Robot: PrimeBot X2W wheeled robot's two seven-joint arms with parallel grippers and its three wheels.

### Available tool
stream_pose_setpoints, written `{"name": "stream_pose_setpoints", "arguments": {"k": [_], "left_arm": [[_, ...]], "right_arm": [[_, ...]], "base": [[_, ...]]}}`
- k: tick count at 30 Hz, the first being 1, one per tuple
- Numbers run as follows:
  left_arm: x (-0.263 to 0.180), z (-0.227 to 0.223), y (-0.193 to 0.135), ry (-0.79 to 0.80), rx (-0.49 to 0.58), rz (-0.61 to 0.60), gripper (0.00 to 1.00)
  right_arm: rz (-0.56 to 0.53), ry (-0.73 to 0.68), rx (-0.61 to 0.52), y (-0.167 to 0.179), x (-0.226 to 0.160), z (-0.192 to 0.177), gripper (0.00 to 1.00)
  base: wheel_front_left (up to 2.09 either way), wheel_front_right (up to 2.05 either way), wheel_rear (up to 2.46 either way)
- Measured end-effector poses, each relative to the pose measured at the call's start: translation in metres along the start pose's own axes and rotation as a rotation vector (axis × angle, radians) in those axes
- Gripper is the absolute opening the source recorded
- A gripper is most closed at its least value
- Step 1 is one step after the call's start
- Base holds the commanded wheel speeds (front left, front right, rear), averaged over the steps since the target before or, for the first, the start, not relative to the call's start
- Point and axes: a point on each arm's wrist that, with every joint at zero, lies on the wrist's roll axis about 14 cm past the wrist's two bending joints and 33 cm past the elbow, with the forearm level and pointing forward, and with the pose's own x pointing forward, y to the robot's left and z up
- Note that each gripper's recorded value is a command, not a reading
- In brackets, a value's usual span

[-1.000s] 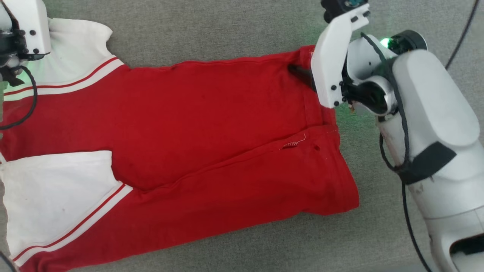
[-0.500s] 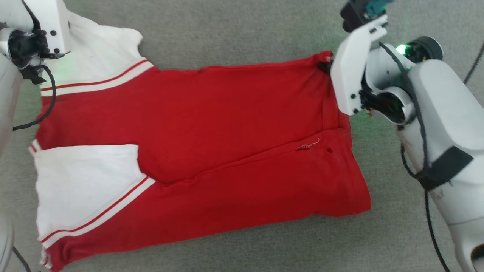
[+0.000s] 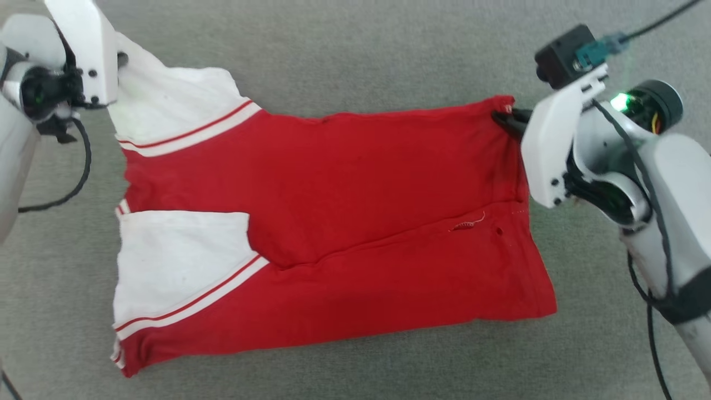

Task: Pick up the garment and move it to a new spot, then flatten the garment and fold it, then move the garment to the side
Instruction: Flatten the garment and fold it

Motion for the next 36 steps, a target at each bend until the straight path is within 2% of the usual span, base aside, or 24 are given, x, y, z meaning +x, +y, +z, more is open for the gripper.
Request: {"name": "stream_pose_setpoints", "arguments": {"k": [10,16,23,31,33,34,36], "left_arm": [[-0.046,-0.037,-0.001,0.033,0.033,-0.012,0.00],[-0.078,-0.080,-0.020,0.087,0.027,-0.018,0.00],[-0.099,-0.138,-0.040,0.195,-0.034,-0.042,0.00],[-0.092,-0.199,-0.051,0.336,-0.092,-0.070,0.00],[-0.085,-0.209,-0.055,0.355,-0.139,-0.076,0.00],[-0.082,-0.216,-0.054,0.372,-0.144,-0.073,0.27],[-0.077,-0.223,-0.052,0.379,-0.165,-0.064,0.50]], "right_arm": [[0.051,-0.073,-0.064,0.023,-0.040,0.004,0.00],[0.082,-0.035,-0.065,0.034,-0.058,-0.017,0.00],[0.092,0.049,0.000,0.037,-0.068,-0.056,0.00],[0.106,0.141,0.106,0.045,-0.061,-0.096,0.00],[0.103,0.166,0.127,0.045,-0.057,-0.106,0.02],[0.107,0.173,0.133,0.047,-0.056,-0.109,0.37],[0.105,0.172,0.145,0.048,-0.052,-0.111,1.00]], "base": [[0.00,0.00,0.00],[0.00,0.00,0.00],[0.00,0.00,0.00],[0.00,0.00,0.00],[0.00,0.00,0.00],[0.00,0.00,0.00],[0.00,0.00,0.00]]}}
